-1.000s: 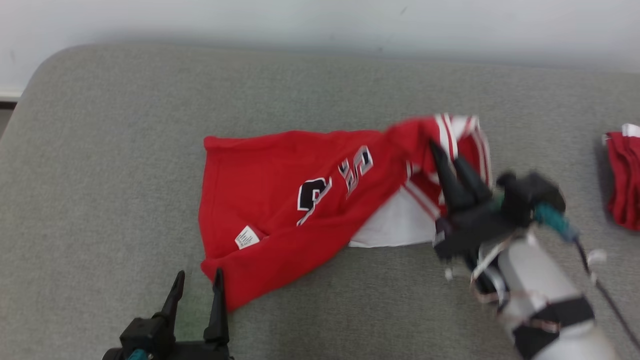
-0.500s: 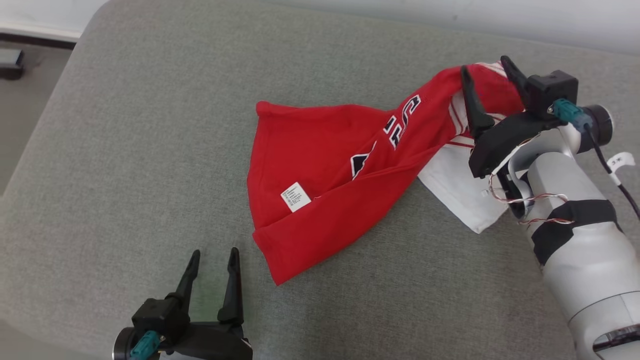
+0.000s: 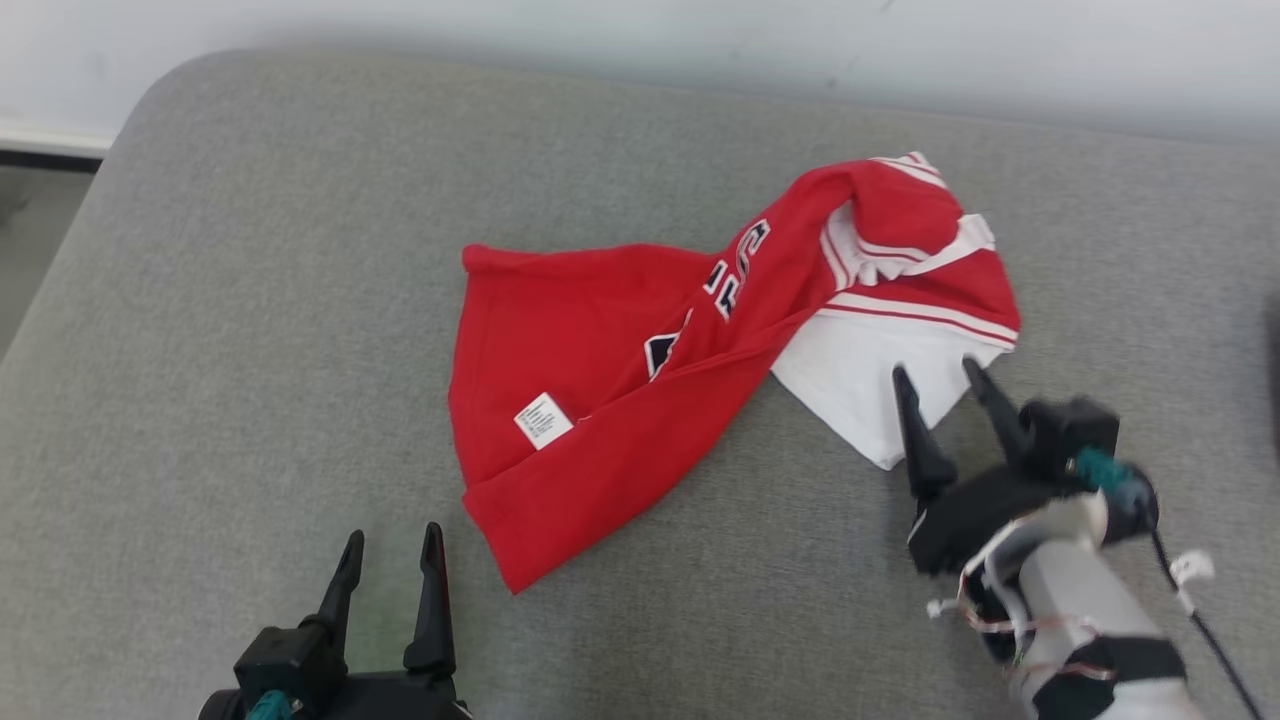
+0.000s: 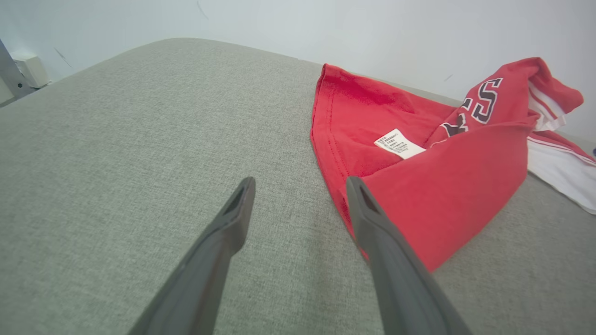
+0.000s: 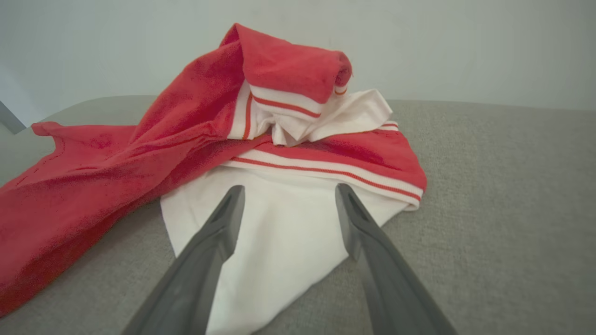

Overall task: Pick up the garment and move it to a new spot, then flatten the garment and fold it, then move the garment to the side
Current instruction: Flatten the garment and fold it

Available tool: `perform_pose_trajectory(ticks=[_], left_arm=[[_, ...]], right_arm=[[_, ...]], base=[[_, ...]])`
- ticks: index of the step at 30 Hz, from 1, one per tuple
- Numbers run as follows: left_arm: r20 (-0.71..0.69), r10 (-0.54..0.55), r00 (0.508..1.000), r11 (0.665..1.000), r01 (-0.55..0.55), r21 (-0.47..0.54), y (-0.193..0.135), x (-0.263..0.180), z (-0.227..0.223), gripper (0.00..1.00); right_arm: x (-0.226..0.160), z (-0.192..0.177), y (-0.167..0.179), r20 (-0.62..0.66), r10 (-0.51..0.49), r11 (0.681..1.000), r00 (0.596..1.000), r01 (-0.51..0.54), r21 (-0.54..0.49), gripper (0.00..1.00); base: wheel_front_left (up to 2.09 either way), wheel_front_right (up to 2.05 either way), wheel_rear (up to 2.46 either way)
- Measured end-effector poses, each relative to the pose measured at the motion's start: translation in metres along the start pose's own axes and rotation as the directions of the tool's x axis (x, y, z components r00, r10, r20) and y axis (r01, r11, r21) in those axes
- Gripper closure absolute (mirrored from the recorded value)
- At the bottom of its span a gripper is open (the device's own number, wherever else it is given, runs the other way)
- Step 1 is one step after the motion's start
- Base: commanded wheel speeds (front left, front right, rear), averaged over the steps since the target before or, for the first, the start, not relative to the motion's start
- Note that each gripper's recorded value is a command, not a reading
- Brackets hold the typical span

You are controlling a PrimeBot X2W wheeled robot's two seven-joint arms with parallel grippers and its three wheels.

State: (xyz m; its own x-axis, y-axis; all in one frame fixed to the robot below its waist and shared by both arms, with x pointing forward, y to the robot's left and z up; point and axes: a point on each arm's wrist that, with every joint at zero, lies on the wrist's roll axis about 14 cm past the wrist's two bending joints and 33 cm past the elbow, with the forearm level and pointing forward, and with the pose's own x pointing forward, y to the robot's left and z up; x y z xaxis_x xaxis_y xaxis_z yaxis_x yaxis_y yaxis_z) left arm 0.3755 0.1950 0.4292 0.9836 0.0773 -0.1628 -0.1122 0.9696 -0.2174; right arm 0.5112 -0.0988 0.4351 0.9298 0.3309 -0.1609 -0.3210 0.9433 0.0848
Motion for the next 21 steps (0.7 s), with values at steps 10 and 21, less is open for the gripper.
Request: perform_pose_trajectory(ticks=[10,21], left_arm=[[0.01,-0.068,0.998,0.998,0.068,-0.003,-0.021,0.003,0.003,0.0],[-0.001,-0.024,1.0,1.0,0.024,0.001,-0.006,-0.002,0.0,0.0]], right_arm=[[-0.048,-0.041,0.006,-0.092,-0.036,0.997,0.995,0.042,0.069,0.0],[-0.031,-0.055,0.029,-0.133,0.016,0.997,0.991,-0.006,0.074,1.0]], base=[[0.0,0.0,0.0],[0.0,0.0,0.0]])
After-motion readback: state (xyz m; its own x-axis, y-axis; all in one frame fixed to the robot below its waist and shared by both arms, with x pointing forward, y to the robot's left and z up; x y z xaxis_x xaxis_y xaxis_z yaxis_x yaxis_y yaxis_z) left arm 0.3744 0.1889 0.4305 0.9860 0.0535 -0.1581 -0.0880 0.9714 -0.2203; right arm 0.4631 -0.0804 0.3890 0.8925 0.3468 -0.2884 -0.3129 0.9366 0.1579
